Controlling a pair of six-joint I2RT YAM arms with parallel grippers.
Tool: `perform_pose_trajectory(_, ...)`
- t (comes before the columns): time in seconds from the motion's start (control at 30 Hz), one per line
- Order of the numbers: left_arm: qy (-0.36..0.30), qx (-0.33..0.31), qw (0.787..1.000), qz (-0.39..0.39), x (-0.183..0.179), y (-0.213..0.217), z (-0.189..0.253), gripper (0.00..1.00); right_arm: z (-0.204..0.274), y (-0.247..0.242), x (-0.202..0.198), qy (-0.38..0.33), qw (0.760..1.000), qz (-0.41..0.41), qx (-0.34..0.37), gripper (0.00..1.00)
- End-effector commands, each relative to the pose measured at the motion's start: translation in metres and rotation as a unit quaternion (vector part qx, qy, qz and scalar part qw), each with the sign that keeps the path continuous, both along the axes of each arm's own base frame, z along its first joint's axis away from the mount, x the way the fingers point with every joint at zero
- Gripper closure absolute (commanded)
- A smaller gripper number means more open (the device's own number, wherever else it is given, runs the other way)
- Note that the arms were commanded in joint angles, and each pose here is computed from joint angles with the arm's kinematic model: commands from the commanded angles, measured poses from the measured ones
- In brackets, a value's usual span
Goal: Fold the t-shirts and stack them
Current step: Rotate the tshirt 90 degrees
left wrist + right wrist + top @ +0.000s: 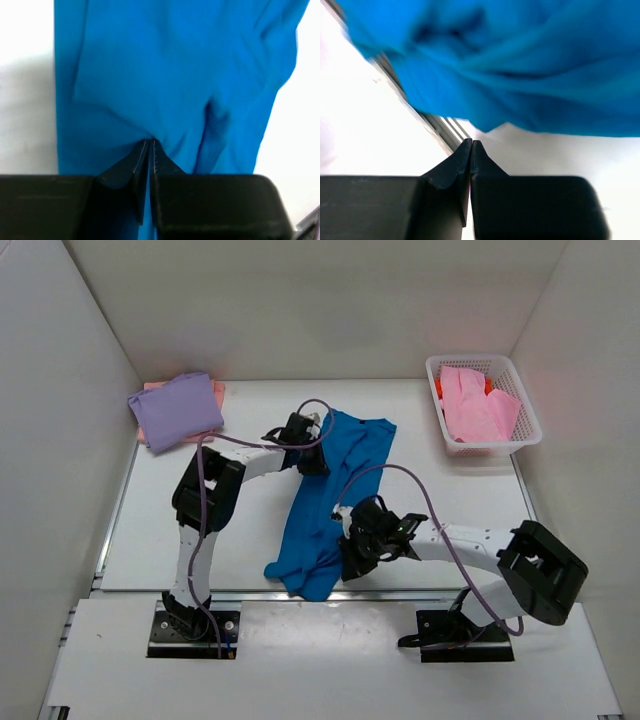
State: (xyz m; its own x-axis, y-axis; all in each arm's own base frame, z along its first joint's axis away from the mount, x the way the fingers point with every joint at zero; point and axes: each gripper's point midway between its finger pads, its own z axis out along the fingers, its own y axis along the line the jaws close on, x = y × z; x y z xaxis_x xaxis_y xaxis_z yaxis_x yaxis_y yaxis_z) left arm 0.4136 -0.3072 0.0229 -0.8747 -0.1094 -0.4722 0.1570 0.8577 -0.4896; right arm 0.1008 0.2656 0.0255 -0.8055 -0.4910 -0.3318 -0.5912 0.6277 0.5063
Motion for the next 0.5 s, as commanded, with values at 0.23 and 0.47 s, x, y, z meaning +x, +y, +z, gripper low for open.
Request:
perform_pose_trajectory(0.23, 0.016, 0.032, 0.996, 0.080, 0.106, 0.003, -0.005, 0.83, 0.054, 0.053, 0.049, -0.084, 0.992, 0.001, 0.093, 1.00)
perform_pose_trajectory(0.47, 0.022, 0.029, 0.992, 0.123, 0.138, 0.025, -0.011, 0.83, 0.030, 0.075, 0.065, -0.081, 0.993, 0.001, 0.082, 1.00)
